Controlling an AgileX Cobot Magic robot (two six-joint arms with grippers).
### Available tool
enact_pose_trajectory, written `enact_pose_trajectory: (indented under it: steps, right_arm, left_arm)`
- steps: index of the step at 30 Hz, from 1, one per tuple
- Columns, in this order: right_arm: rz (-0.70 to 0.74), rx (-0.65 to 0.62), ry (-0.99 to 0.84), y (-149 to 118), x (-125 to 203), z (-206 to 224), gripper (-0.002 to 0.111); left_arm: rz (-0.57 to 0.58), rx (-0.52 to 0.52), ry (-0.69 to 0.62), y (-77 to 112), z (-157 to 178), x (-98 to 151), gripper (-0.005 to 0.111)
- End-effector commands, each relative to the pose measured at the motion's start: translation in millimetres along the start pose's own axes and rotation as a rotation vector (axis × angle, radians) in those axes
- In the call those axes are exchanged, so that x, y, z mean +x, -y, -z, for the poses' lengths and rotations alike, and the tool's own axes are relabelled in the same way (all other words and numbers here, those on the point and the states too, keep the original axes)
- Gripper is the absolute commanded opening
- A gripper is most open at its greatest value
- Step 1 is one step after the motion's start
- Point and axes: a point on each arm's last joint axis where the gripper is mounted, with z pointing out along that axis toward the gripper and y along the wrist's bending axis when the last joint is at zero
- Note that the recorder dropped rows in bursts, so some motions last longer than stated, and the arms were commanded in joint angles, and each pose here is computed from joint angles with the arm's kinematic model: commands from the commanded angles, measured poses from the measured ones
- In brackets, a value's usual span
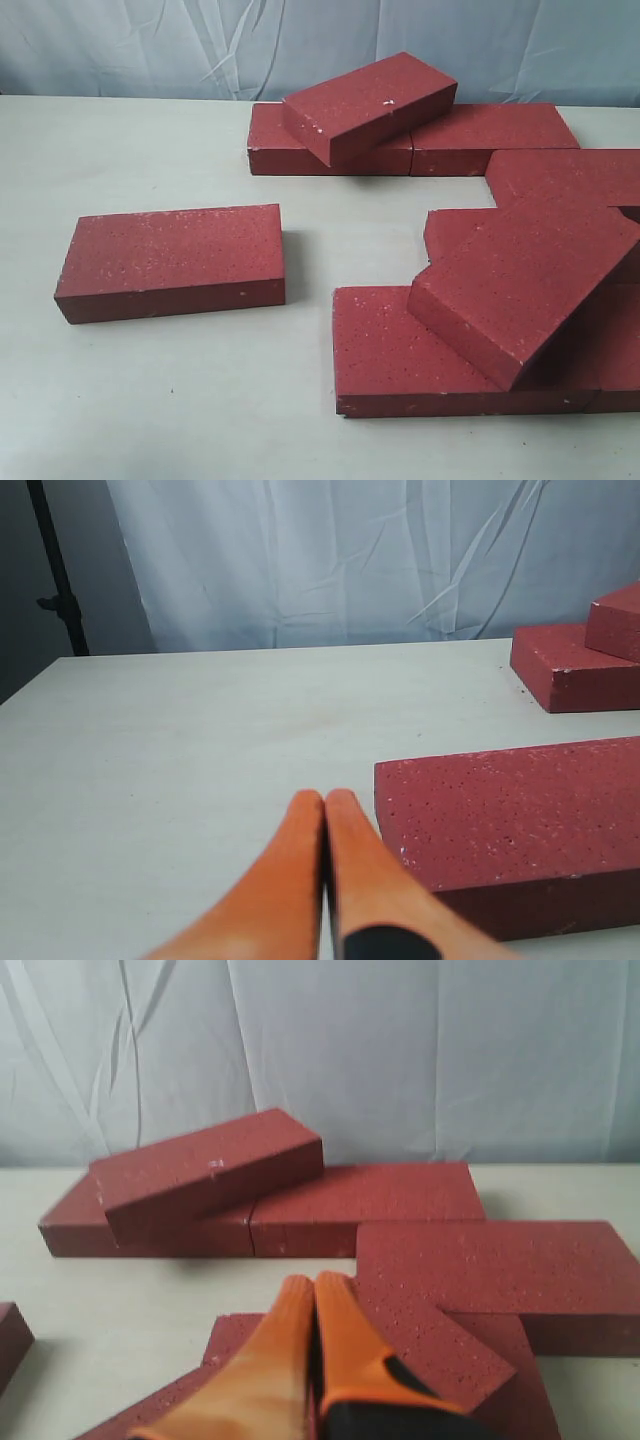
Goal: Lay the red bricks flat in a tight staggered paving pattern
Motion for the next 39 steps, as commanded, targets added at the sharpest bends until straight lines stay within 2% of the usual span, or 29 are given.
enact_pose_trajectory:
  steps: [1, 4, 11, 20, 29, 33, 39]
  right_arm:
    - [0.019, 0.015, -0.107, 0, -12, -29, -0.001]
    - [0.019, 0.02, -0.099, 0, -14, -45, -0.001]
    - [-0.029, 0.019, -0.102, -1, -19, -47, -0.001]
    - [-0.027, 0.0, -0.262, -9, -62, -51, -0.001]
    - [0.065, 0.032, -0.413, -9, -100, -93, -0.001]
    - [0.138, 0.085, -0.498, 2, -93, -129, -0.001]
    - [0.019, 0.164, -0.65, 39, -63, -169, -0.001]
  left_arm:
    - [0.007, -0.001, 0.008, 0.0, 0, 1, 0.0]
    - [0.007, -0.001, 0.008, 0.0, 0, 1, 0.0]
    - [0.007, -0.001, 0.008, 0.0, 0, 1, 0.0]
    - [0.007, -0.001, 0.008, 0.0, 0, 1, 0.0]
    - [0.007, -0.001, 0.008, 0.0, 0, 1, 0.0]
    - [0.007, -0.001, 0.008, 0.0, 0, 1, 0.0]
    - [0.007, -0.001, 0.008, 0.0, 0, 1, 0.0]
